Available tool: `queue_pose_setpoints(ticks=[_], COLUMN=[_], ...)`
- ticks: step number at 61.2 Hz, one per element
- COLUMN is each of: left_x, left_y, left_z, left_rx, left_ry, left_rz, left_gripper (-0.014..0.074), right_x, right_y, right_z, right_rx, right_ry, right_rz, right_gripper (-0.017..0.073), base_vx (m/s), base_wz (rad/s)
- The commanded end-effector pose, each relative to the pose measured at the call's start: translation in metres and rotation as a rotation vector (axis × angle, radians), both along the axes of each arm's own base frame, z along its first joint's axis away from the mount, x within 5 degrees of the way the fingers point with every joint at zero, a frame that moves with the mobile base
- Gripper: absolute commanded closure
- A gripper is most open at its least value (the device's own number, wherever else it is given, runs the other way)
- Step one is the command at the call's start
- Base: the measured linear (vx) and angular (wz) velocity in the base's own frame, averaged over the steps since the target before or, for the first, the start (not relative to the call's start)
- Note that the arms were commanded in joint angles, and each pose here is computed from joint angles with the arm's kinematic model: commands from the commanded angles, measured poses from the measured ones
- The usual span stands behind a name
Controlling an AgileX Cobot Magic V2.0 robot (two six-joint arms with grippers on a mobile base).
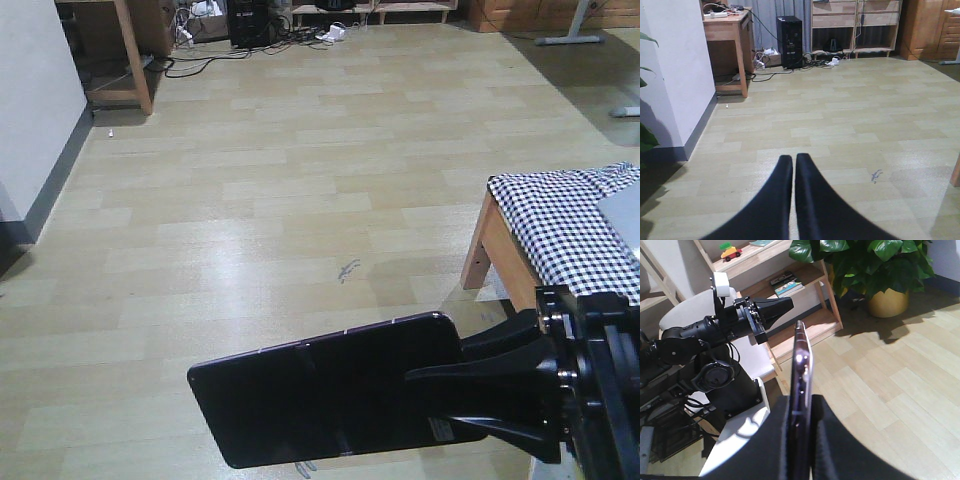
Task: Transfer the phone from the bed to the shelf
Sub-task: 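Keep holding the phone while the base drives across the floor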
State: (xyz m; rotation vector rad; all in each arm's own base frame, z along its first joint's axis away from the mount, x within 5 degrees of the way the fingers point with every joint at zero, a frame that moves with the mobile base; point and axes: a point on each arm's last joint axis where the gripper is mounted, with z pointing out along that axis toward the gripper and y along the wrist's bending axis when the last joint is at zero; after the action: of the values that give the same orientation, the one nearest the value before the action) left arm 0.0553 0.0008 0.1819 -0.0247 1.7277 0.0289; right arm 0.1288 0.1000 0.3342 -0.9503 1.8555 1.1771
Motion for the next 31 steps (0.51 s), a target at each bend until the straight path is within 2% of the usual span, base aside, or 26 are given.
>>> queue_pose_setpoints(ticks=[1, 31], left_x=[0.0005, 0.0005], left_y=[0.0009, 0.0009], left_z=[0.0061, 0.0061], left_rx=[-0.006, -0.006], left_ry=[-0.077, -0.077], left_rz=[0.011, 0.011], left_gripper=[0.0593, 0.0593], right_x=[-0.0062, -0.0062], right_y=[0.0024, 0.0024], right_z=[0.0168, 0.0168], right_rx=[0.108, 0.108], right_ry=[-0.008, -0.008], right_rz=[0.046, 0.046], right_gripper=[0.0564, 0.0564], base_vx=[0.04, 0.05], base_wz=[-0.03, 0.02])
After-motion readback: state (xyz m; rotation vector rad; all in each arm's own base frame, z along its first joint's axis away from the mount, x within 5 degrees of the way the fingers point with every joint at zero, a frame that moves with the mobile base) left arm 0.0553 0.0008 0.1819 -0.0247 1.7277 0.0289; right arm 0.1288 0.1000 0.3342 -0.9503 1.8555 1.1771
